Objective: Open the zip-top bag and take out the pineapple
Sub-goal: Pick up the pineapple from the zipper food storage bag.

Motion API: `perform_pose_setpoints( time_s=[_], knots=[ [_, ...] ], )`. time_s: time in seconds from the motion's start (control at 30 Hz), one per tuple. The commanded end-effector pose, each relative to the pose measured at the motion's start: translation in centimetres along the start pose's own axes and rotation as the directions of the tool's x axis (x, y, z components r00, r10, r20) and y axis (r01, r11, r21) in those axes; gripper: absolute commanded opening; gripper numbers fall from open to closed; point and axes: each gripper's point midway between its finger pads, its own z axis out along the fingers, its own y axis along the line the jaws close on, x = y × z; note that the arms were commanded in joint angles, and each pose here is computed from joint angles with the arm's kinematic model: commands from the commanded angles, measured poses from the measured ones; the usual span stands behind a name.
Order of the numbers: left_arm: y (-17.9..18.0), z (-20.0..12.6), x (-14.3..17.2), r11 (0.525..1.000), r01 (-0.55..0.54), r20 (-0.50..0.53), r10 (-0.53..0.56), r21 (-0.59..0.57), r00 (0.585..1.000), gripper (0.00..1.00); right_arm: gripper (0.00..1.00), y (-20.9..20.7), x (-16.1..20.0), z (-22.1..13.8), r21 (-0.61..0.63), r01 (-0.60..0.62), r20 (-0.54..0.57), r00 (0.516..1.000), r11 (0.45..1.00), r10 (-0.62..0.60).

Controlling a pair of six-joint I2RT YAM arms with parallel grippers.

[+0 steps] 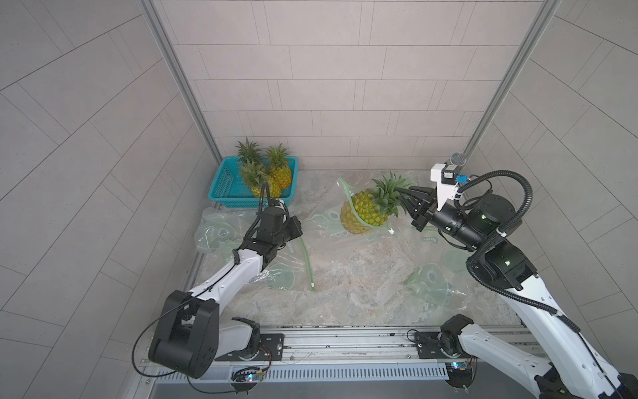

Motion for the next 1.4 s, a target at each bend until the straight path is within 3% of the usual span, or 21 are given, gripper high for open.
perform_pose_setpoints(
  time_s=[0.0,0.3,1.03,1.37],
  knots=[
    [1.2,0.0,-0.8,0.999,-0.013,0.013,0.014,-0.051,1.000,0.00,0.00,3.0,-8.0,-3.4,-0.044,0.112,0.286,0.953,0.993,-0.095],
    [0.4,-0.6,-1.5,0.995,-0.093,-0.005,0.093,-0.047,0.996,0.00,0.00,2.9,-7.9,-3.6,-0.031,0.116,0.280,0.954,0.993,-0.103],
    [2.9,-2.3,-4.2,0.954,-0.130,0.049,0.148,-0.269,0.988,0.00,0.00,4.1,-8.5,-4.8,-0.066,0.166,0.335,0.933,0.984,-0.135],
    [0.3,-3.1,-4.3,0.949,-0.235,0.022,0.245,-0.208,0.969,0.00,0.00,3.9,-7.9,-3.8,-0.086,0.159,0.314,0.941,0.983,-0.125]
  ],
)
